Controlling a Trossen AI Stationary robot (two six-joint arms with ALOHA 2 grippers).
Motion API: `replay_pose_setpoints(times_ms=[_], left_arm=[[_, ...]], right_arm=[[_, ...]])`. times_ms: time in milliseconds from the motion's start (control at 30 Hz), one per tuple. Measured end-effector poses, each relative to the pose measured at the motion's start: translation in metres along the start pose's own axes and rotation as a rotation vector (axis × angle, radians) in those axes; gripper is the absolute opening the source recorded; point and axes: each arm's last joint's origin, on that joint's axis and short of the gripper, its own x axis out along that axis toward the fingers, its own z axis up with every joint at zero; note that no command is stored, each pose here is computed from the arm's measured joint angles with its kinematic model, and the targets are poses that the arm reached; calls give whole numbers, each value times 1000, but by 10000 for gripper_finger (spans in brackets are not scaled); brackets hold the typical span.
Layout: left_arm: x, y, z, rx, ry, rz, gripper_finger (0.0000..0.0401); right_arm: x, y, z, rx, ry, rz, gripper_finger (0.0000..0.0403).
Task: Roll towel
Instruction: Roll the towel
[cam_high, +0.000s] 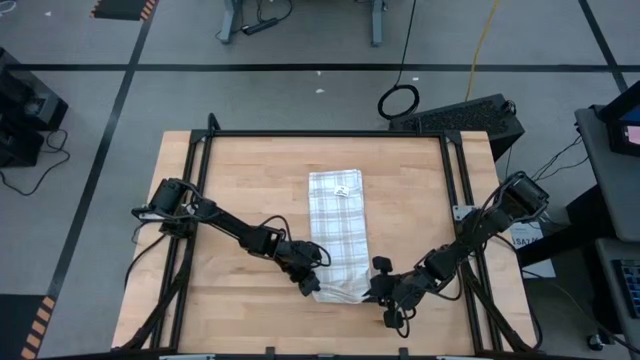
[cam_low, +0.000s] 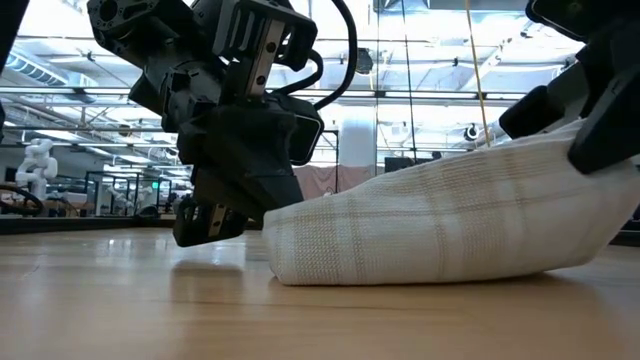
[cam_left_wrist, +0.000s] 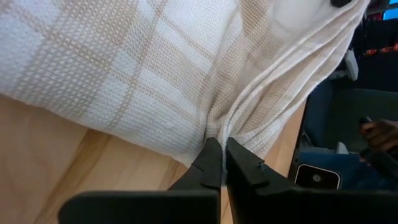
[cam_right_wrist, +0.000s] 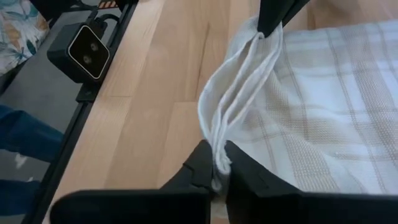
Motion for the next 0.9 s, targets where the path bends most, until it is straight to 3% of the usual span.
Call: replay_pose_setpoints(times_ms=[267, 567, 700, 900], left_arm=[[-2, -8, -2, 34, 14, -37, 44], [-34, -53, -13, 308, -102, -112, 157], [-35, -73, -33, 463, -163, -43, 221], [-26, -71, -63, 508, -244, 158, 300]], right_arm=[[0, -2, 0, 74, 11, -8, 5], [1, -3, 0, 118, 10, -10, 2], [1, -5, 2, 125, 8, -14, 1], [3, -12, 6, 157, -2, -32, 1]])
